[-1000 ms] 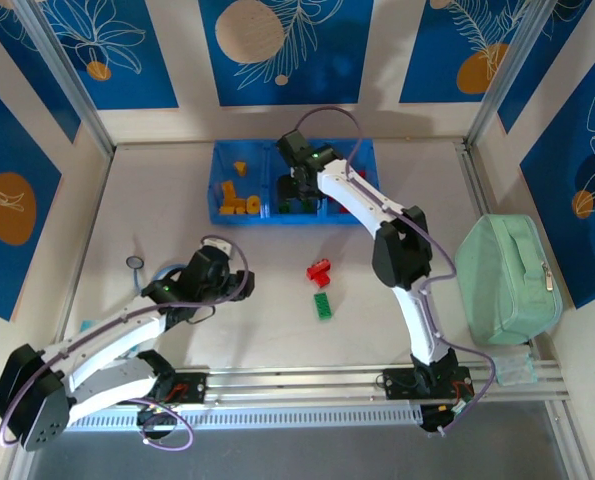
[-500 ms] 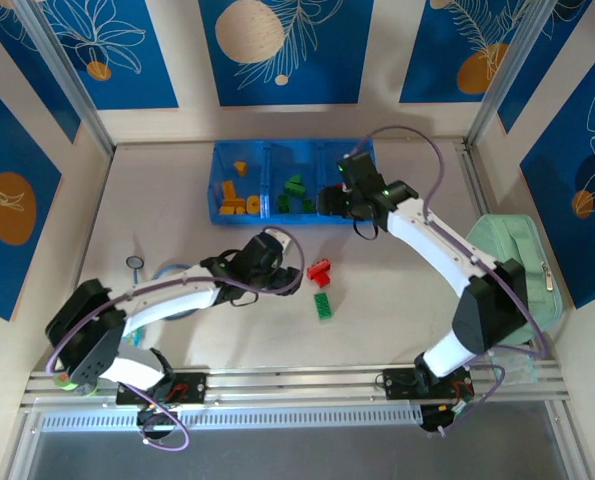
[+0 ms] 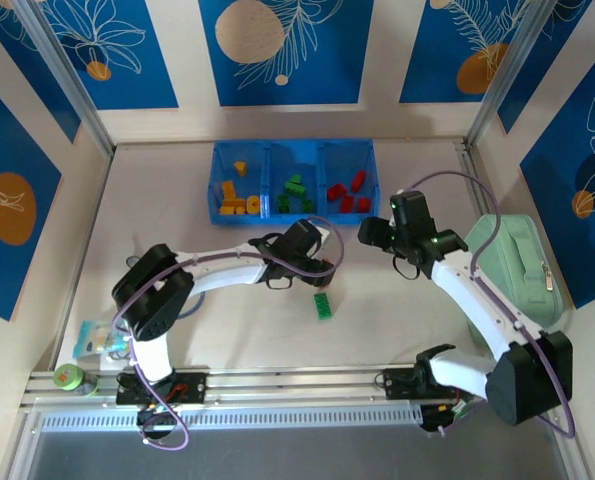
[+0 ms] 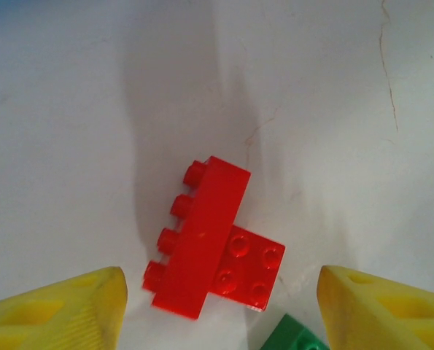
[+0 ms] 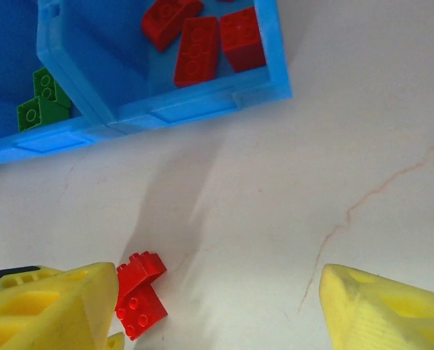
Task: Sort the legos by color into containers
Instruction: Pick up the lego from the center of the table, then place the lego in the container, then pick up the lego from the center of the table.
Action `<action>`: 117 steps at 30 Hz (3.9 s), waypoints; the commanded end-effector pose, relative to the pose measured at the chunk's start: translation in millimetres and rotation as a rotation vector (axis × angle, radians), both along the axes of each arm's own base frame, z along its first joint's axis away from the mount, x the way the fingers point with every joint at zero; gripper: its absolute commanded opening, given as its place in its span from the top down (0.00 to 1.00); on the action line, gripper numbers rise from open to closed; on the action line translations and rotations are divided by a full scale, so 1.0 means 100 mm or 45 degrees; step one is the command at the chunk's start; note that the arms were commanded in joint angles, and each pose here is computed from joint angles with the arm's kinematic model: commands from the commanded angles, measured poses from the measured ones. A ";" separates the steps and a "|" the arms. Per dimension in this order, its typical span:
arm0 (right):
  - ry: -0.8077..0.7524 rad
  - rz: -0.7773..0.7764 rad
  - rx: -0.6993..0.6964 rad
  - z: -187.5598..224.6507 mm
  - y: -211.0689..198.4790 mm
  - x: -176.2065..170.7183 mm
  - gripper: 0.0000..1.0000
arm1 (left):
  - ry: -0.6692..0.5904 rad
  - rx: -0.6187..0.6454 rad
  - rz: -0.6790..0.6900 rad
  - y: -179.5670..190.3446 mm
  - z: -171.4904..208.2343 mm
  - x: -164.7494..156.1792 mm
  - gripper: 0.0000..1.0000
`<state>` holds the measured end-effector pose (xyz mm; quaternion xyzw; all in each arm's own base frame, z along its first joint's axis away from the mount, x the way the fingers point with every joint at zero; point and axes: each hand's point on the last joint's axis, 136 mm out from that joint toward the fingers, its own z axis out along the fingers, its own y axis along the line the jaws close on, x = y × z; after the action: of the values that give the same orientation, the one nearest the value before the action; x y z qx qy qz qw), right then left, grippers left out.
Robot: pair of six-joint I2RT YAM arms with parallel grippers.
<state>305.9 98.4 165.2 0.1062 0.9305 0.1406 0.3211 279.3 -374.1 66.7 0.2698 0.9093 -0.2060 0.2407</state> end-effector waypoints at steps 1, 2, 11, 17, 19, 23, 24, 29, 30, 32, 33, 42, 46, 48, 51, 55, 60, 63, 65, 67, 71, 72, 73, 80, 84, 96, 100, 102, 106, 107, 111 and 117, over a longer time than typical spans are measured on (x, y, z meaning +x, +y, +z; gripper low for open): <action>-0.009 -0.005 0.079 -0.02 -0.01 -0.07 0.27 | 0.003 0.068 -0.034 -0.04 -0.09 0.01 0.34; -0.005 -0.010 0.085 -0.05 -0.03 -0.09 0.26 | 0.003 0.080 -0.034 -0.05 -0.11 0.03 0.35; 0.012 -0.033 0.110 -0.16 -0.09 -0.20 0.27 | 0.001 0.179 -0.033 -0.13 -0.28 0.18 0.50; 0.015 -0.051 0.117 -0.20 -0.15 -0.24 0.27 | -0.002 0.225 -0.035 -0.15 -0.33 0.24 0.66; 0.008 -0.057 0.122 -0.19 -0.17 -0.25 0.27 | -0.019 0.238 -0.031 -0.15 -0.29 0.27 0.70; 0.004 -0.115 0.121 -0.19 -0.27 -0.28 0.27 | -0.072 0.248 -0.025 -0.14 -0.13 0.36 0.75; 0.010 -0.148 0.113 -0.20 -0.32 -0.30 0.27 | -0.082 0.241 -0.022 -0.15 -0.07 0.39 0.75; 0.048 -0.268 0.116 -0.34 -0.52 -0.40 0.27 | -0.150 0.164 -0.007 -0.22 0.31 0.56 0.76; 0.059 -0.274 0.123 -0.38 -0.53 -0.43 0.27 | -0.162 0.145 -0.007 -0.24 0.38 0.60 0.76; 0.082 -0.284 0.144 -0.45 -0.54 -0.48 0.27 | -0.182 0.098 0.001 -0.29 0.53 0.72 0.76; 0.090 -0.283 0.154 -0.49 -0.53 -0.51 0.28 | -0.184 0.079 0.010 -0.32 0.57 0.79 0.76; 0.125 -0.253 0.230 -0.64 -0.43 -0.72 0.29 | -0.218 -0.033 0.056 -0.57 0.89 1.43 0.75; 0.124 -0.241 0.250 -0.67 -0.40 -0.80 0.29 | -0.241 -0.058 0.107 -0.63 0.93 1.77 0.75; 0.125 -0.234 0.256 -0.67 -0.38 -0.82 0.29 | -0.263 -0.066 0.129 -0.64 0.95 1.92 0.75; 0.124 -0.213 0.261 -0.65 -0.35 -0.85 0.30 | -0.304 -0.102 0.153 -0.67 1.02 2.10 0.74; 0.120 -0.195 0.258 -0.65 -0.31 -0.86 0.30 | -0.378 -0.157 0.185 -0.69 1.12 2.28 0.73; 0.119 -0.180 0.272 -0.65 -0.25 -0.87 0.30 | -0.409 -0.230 0.199 -0.73 1.14 2.43 0.71; 0.117 -0.167 0.265 -0.65 -0.22 -0.87 0.30 | -0.413 -0.253 0.200 -0.76 1.11 2.49 0.69; 0.114 -0.158 0.262 -0.64 -0.19 -0.88 0.30 | -0.421 -0.264 0.195 -0.76 1.11 2.51 0.63; 0.111 -0.143 0.262 -0.64 -0.17 -0.88 0.30 | -0.434 -0.270 0.197 -0.77 1.14 2.53 0.53; 0.097 -0.097 0.241 -0.60 -0.10 -0.88 0.29 | -0.458 -0.292 0.185 -0.75 1.34 2.50 0.18; 0.095 -0.085 0.233 -0.60 -0.09 -0.88 0.29 | -0.463 -0.300 0.181 -0.74 1.42 2.48 0.16; 0.092 -0.070 0.224 -0.59 -0.07 -0.88 0.29 | -0.468 -0.305 0.173 -0.74 1.50 2.44 0.15; 0.100 0.062 0.162 -0.56 0.13 -0.84 0.26 | -0.559 -0.376 0.129 -0.56 2.12 2.07 0.15; 0.133 0.132 0.123 -0.56 0.26 -0.79 0.26 | -0.602 -0.415 0.140 -0.34 2.30 1.82 0.15; 0.322 0.231 -0.037 -0.83 0.73 -0.61 0.28 | -0.549 -0.404 0.236 0.44 1.86 0.98 0.15; 0.384 0.268 -0.098 -0.92 0.91 -0.56 0.29 | -0.514 -0.319 0.291 0.74 1.55 0.72 0.16; 0.419 0.269 -0.129 -0.99 0.97 -0.53 0.29 | -0.491 -0.302 0.317 0.87 1.40 0.59 0.16; 0.476 0.242 -0.226 -1.16 1.01 -0.48 0.30 | -0.427 -0.265 0.377 1.12 1.09 0.33 0.16; 0.493 0.231 -0.242 -1.20 1.01 -0.47 0.31 | -0.407 -0.258 0.391 1.18 1.00 0.26 0.16; 0.534 0.231 -0.272 -1.32 1.07 -0.47 0.31 | -0.345 -0.223 0.416 1.34 0.73 0.03 0.16; 0.584 0.227 -0.338 -1.44 1.13 -0.50 0.36 | -0.314 -0.187 0.457 1.54 0.54 -0.16 0.16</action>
<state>256.5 209.8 19.9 0.0035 0.9943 0.0351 0.1011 265.9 -227.2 117.5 0.1306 0.8903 -0.1908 0.3922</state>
